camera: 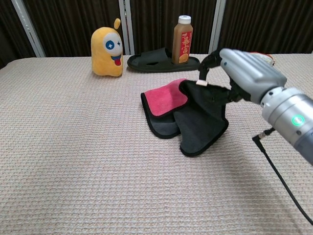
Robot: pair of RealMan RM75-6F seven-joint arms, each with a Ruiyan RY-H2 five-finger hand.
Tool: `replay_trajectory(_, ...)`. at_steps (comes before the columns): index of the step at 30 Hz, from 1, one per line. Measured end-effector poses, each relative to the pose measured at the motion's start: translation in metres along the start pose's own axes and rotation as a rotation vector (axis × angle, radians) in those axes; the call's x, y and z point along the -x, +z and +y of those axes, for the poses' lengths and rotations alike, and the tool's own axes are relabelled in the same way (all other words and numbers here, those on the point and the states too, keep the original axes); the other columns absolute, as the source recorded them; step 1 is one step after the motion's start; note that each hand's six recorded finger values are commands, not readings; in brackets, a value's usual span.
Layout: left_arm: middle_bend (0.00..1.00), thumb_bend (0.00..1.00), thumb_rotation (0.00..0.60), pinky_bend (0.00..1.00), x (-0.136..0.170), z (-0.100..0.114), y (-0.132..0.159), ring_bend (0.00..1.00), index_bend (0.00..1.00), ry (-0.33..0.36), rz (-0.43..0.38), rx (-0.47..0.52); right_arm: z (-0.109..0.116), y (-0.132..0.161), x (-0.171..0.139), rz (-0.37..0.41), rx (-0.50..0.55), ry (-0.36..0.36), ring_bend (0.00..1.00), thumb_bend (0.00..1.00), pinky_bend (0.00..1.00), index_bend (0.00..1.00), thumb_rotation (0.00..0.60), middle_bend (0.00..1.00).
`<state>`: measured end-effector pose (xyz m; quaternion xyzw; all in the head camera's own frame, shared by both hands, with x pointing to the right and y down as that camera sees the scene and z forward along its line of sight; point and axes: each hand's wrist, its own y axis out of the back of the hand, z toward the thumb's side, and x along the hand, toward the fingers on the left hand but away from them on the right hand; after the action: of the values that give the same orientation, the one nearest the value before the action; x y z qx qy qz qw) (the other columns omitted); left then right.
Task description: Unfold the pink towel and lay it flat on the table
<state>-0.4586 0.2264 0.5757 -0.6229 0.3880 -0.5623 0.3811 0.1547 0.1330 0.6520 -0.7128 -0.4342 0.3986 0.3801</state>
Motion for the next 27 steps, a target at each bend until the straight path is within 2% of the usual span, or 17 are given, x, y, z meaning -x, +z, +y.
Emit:
replay_trajectory(11, 0.0, 0.0, 0.6, 0.0, -0.016, -0.014, 0.012, 0.0, 0.0, -0.05, 0.013, 0.037, 0.072, 0.035, 0.069, 0.047, -0.129, -0.123, 0.12, 0.5, 0.11, 0.64, 0.6, 0.29)
replay_trajectory(15, 0.0, 0.0, 0.6, 0.0, -0.023, -0.018, 0.017, 0.0, 0.0, -0.065, 0.019, 0.079, 0.09, 0.047, 0.083, 0.065, -0.164, -0.149, 0.12, 0.5, 0.11, 0.65, 0.6, 0.29)
replay_trajectory(20, 0.0, 0.0, 0.6, 0.0, -0.04, -0.017, 0.034, 0.0, 0.0, -0.067, -0.003, 0.135, 0.104, 0.06, 0.09, 0.089, -0.182, -0.172, 0.12, 0.5, 0.11, 0.65, 0.6, 0.29)
replay_trajectory(27, 0.0, 0.01, 0.6, 0.0, -0.07, -0.01, 0.076, 0.0, 0.0, -0.019, -0.069, 0.198, 0.113, 0.069, 0.093, 0.095, -0.204, -0.181, 0.12, 0.5, 0.11, 0.65, 0.6, 0.29)
